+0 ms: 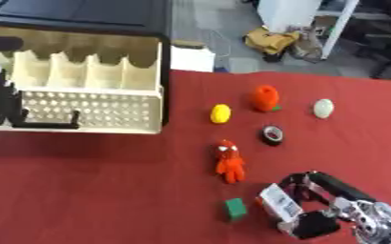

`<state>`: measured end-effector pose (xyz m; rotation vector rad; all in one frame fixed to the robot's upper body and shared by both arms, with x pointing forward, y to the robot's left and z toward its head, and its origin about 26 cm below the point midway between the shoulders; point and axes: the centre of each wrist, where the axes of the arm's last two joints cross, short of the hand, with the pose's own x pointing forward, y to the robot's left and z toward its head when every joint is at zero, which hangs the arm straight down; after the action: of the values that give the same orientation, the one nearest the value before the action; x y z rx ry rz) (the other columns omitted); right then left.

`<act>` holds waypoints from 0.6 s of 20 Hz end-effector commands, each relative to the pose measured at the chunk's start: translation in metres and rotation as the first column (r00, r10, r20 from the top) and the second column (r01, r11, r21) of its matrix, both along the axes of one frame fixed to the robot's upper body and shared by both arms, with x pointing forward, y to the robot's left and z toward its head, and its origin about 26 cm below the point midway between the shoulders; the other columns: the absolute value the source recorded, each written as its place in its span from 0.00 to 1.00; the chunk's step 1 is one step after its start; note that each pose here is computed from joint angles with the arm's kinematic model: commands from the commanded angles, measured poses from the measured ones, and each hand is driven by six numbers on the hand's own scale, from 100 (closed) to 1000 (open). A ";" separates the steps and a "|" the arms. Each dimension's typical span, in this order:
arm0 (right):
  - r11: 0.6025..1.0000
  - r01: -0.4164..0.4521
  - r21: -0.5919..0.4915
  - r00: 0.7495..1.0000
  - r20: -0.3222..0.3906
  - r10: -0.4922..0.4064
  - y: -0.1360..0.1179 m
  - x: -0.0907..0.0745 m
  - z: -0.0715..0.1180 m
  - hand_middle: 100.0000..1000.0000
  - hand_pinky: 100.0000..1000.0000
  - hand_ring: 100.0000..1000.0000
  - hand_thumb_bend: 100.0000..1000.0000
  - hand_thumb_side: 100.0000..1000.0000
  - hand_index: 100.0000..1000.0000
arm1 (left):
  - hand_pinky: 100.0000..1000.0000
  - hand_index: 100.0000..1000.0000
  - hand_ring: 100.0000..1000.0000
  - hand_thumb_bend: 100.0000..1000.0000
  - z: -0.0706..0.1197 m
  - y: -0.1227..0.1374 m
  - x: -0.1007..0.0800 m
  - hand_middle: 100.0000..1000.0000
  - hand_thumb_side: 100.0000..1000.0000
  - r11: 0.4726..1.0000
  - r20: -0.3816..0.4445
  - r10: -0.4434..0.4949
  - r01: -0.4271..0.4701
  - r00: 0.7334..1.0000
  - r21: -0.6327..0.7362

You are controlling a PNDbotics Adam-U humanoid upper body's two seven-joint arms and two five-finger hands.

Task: Pick up objects from table and place into drawer.

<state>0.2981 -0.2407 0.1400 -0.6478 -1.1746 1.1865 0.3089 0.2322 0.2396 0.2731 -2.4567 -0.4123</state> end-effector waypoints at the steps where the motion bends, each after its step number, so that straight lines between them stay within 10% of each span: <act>1: 1.000 0.008 -0.004 1.000 0.019 -0.008 -0.004 0.002 0.006 0.41 0.69 0.79 0.38 0.27 0.79 | 0.04 0.72 0.00 0.02 0.006 -0.001 -0.002 0.00 1.00 1.000 0.025 -0.006 0.006 1.000 0.004; 12: 1.000 -0.010 -0.022 0.996 0.093 0.012 -0.007 -0.001 0.010 0.37 0.65 0.75 0.23 0.33 0.71 | 0.04 0.72 0.00 0.02 0.006 -0.001 -0.002 0.00 1.00 1.000 0.023 -0.009 0.009 1.000 0.005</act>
<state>0.2979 -0.2419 0.1403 -0.6721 -1.2258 1.1830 0.3089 0.2322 0.2396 0.2726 -2.4567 -0.4130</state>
